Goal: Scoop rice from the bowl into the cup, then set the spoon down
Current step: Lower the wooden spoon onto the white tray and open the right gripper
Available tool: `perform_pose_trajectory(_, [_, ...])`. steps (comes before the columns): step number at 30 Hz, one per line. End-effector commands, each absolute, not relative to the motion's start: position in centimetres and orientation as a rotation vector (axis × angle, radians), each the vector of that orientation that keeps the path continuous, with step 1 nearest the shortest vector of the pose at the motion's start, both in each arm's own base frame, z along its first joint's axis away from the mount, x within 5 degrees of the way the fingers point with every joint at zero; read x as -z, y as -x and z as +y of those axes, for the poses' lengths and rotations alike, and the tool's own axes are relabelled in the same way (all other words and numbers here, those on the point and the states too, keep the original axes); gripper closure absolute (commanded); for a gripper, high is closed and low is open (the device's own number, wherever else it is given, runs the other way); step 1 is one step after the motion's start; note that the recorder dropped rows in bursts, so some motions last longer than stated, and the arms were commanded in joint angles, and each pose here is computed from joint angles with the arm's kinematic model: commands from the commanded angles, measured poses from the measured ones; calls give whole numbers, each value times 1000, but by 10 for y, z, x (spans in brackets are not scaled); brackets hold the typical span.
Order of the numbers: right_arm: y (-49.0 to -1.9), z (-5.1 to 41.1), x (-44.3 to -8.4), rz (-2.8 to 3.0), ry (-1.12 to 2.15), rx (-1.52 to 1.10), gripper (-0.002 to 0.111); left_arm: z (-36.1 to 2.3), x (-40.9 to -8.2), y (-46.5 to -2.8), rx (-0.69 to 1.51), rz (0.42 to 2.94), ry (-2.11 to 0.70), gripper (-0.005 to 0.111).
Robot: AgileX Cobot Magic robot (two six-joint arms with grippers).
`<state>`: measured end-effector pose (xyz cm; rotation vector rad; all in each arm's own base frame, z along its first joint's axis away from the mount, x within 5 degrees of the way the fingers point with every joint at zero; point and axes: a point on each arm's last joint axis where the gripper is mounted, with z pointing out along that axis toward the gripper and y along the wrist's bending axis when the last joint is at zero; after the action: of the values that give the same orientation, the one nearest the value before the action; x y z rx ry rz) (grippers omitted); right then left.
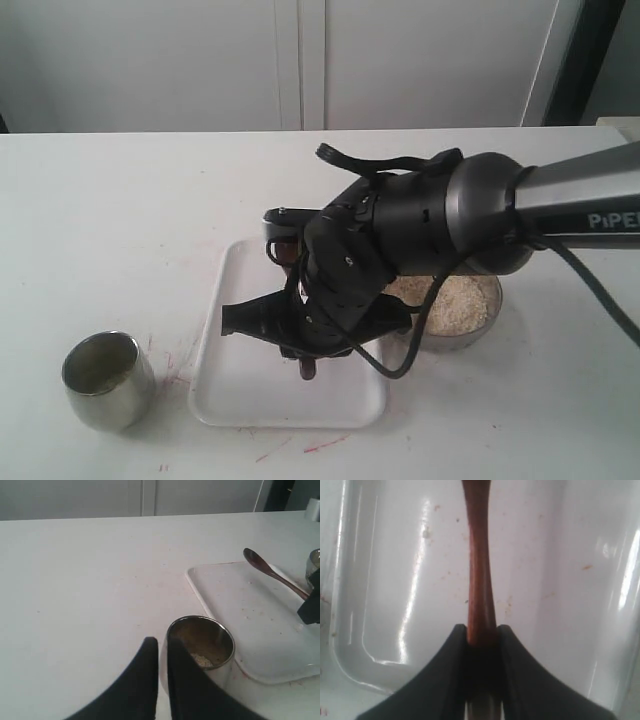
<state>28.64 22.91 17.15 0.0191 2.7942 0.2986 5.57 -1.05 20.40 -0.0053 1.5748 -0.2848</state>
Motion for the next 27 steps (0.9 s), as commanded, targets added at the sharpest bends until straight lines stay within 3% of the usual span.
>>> perform_pose_trajectory(1, [-289, 227, -169, 2778, -94, -270, 108, -11, -206, -55, 299, 1566, 8, 92])
perform_pose_trajectory(27, [-301, 238, -156, 2773, -106, -270, 108, -11, -206, -55, 299, 1566, 8, 92])
